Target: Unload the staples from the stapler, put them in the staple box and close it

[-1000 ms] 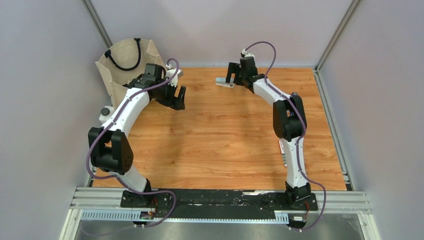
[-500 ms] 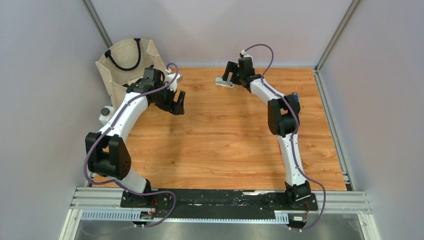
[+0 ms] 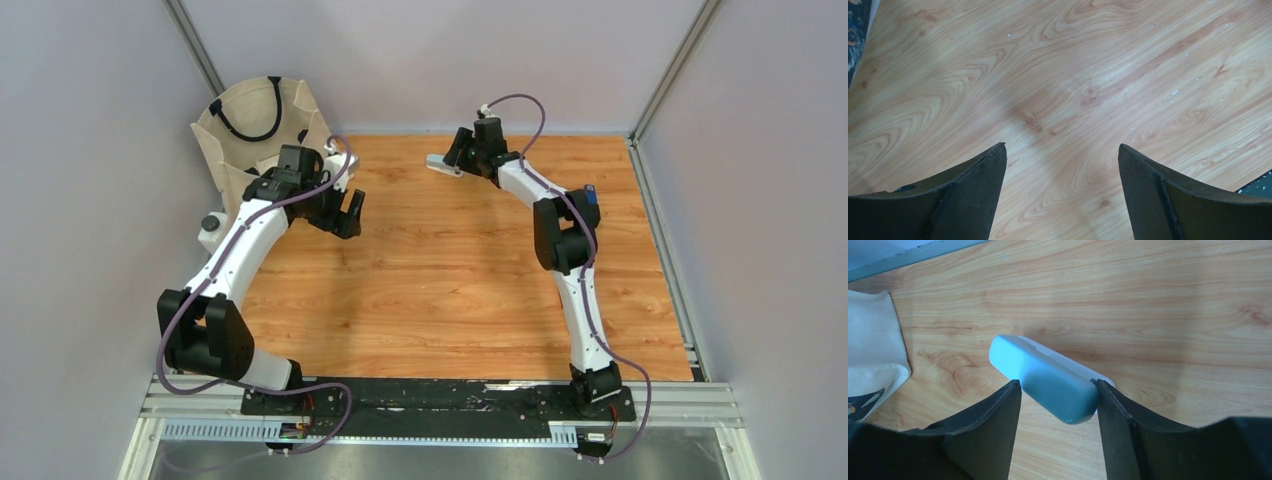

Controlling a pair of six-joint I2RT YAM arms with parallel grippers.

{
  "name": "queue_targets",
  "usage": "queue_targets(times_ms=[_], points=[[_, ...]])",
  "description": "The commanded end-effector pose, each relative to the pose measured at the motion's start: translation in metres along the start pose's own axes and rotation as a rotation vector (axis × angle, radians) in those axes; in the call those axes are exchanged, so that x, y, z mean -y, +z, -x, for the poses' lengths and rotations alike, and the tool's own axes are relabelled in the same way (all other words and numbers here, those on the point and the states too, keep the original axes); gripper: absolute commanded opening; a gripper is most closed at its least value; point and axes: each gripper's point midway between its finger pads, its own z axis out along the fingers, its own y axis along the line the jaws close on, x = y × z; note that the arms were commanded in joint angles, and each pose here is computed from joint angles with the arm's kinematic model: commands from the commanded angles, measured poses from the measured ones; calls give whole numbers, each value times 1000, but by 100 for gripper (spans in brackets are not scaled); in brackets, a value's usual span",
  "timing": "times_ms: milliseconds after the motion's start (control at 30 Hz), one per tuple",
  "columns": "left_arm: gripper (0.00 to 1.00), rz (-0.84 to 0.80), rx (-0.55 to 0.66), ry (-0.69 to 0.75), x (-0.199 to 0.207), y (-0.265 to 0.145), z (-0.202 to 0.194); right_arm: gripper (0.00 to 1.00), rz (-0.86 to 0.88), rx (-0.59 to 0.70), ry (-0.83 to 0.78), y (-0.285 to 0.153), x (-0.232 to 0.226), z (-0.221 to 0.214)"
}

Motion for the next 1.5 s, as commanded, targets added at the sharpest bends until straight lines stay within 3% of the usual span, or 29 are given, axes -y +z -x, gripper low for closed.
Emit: queue_targets(times_ms=[0,233,500,567,600,700,800,1000,1467], points=[[90,51,29,52,-5,-13,0,57,76,18,67,-15,-30,6],[90,71,28,56,-3,-20,-11,47,123,-43,169,-52,-58,-22],[90,100,63,77,4,-47,-22,38,144,-90,75,-113,-111,-97],[90,110,78,86,6,-55,-26,45,102,-85,13,-119,-113,-102],[90,115,84,89,7,-58,-28,58,49,-63,-18,-121,-108,-94],[90,125,106,102,9,-67,-29,76,-68,-19,-151,-128,-95,-67],[90,129,114,100,10,-69,-28,88,-157,21,-289,-128,-86,-37],[90,115,96,94,9,-62,-26,93,-228,52,-409,-104,-63,-2],[91,86,91,79,8,-54,-19,91,-149,40,-426,-37,-34,-6]])
